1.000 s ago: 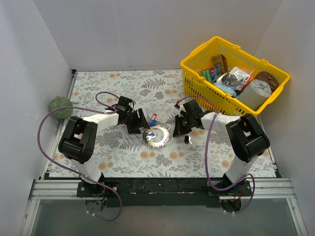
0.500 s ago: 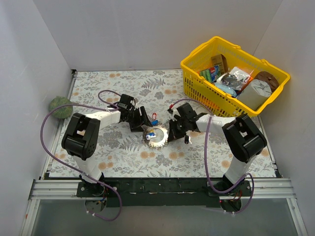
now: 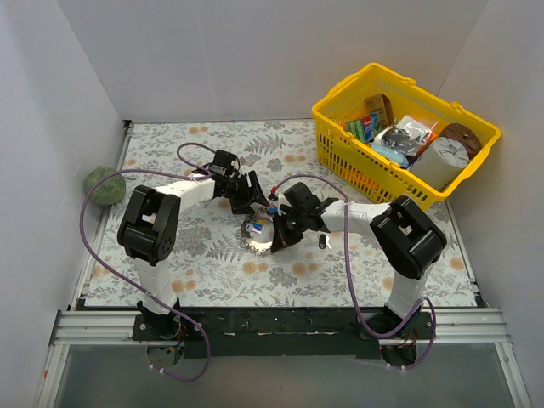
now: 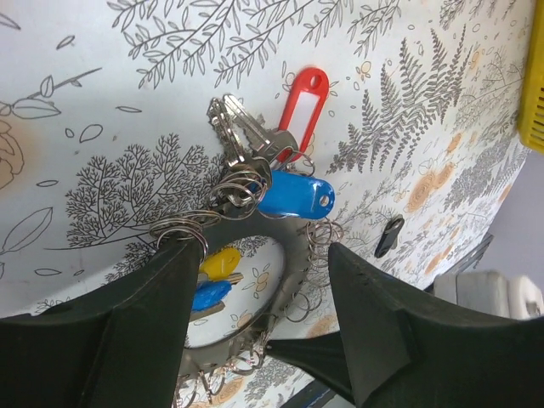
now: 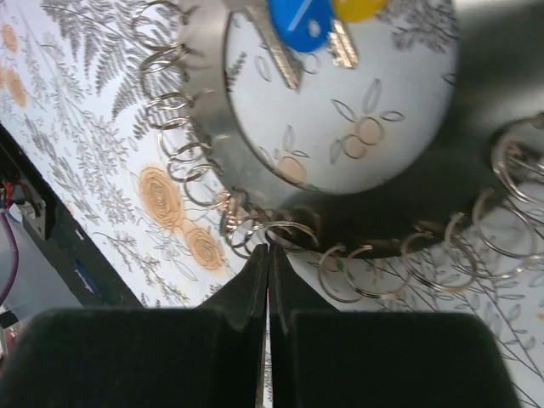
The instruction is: Put the keys on the keyring
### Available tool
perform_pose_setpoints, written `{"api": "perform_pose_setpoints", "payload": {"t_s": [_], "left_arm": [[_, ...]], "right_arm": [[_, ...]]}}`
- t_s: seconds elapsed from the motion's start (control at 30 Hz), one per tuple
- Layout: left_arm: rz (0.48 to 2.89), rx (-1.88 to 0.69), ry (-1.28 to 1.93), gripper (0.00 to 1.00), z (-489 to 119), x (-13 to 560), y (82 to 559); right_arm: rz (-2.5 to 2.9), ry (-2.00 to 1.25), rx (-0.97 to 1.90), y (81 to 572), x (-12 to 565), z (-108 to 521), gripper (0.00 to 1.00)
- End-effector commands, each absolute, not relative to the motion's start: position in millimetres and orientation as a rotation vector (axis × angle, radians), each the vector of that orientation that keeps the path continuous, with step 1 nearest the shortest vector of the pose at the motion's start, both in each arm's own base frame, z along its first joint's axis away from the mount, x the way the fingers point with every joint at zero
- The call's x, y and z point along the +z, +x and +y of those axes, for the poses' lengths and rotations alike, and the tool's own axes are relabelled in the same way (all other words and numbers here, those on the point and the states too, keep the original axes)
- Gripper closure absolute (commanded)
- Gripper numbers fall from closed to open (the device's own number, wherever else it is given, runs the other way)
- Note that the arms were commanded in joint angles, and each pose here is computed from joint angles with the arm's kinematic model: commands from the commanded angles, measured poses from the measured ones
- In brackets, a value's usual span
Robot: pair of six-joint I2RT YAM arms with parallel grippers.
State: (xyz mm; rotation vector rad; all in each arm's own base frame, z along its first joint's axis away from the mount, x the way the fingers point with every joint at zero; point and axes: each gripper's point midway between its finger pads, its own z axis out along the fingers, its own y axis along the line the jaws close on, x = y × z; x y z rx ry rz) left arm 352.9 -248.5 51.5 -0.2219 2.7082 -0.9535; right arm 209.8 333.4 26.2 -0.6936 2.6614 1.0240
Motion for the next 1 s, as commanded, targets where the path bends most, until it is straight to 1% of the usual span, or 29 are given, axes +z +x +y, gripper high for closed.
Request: {"api": "perform_pose_setpoints", "payload": {"t_s": [0.0,0.17,0.33,0.57,0.7,0.83,0.97], "left_arm": [[2.654,-0.947,-0.153,0.39,-253,79,365],[2.610,-0.772,-0.134,0.38,-232,90,374],[2.627,-0.659,-0.147,0.38,-212,84,364],[2.647,-0.612,-0.180,0.38,-196,75,349],[2.673,-0.595,-0.179,0.38,-192,68,340],[2.702,-0.560,-0.183,0.39,-187,61,336],[2.698,-0.606,-0.176,0.39,-194,62,336]], "right_arm": [[2.552,-0.697,1.096,223,57,359,0.99],[2.443,-0.700,1.001,241,90,352,0.98],[2.384,-0.644,0.907,262,109,331,0.97],[2.408,-0.544,0.849,283,100,292,0.97],[2.442,-0.490,0.825,289,85,268,0.97],[2.489,-0.478,0.775,294,69,260,0.97],[2.524,-0.479,0.784,291,55,261,0.97]]}}
